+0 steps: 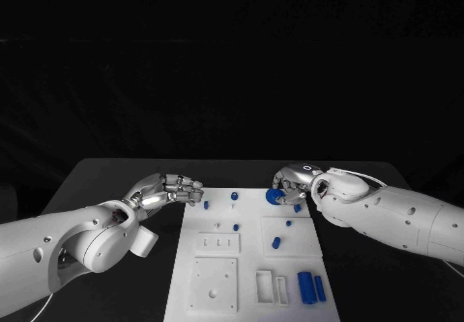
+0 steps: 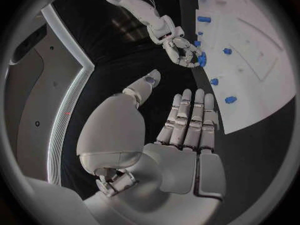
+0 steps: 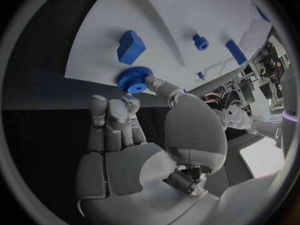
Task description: Assemble the parts on the task board
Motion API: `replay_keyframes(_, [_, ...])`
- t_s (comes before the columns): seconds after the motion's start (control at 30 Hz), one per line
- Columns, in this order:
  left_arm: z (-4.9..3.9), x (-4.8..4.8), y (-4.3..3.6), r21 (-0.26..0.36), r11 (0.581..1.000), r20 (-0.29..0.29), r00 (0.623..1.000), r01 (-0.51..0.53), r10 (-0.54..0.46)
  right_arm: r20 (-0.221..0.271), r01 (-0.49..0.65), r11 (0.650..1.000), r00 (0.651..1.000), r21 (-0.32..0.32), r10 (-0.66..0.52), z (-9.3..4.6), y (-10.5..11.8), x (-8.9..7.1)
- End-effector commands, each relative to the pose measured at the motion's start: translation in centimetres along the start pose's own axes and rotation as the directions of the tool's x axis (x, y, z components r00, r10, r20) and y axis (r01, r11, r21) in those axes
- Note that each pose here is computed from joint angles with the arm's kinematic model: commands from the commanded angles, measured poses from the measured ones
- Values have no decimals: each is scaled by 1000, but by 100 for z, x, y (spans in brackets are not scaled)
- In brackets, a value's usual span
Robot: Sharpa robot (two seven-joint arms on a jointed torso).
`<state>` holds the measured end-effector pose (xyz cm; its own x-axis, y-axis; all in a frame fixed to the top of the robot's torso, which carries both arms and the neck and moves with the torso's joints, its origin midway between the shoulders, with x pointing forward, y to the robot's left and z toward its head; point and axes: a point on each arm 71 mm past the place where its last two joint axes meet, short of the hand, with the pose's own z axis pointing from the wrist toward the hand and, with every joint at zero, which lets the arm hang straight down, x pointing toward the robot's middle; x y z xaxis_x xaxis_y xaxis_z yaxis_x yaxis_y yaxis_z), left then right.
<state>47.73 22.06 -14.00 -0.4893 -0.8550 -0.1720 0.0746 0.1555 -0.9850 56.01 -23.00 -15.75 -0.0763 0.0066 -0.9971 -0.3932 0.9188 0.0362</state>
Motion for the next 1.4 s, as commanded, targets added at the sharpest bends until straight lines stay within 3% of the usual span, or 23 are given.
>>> replay_keyframes(0.03, [9,10,-25,12,1000,-4,1000,4,-4,-100,41,999,994,3,-41,-31,-13,219])
replay_keyframes(0.43, [9,8,-25,13,1000,-2,1000,3,-3,-59,67,998,996,-6,-67,-39,26,235])
replay_keyframes(0.97, [9,0,-22,13,1000,2,1000,2,-2,71,132,991,989,-3,-131,-65,167,128])
replay_keyframes(1.4, [14,-2,-21,13,1000,4,1000,1,-1,214,195,979,960,-55,-179,-106,522,-213])
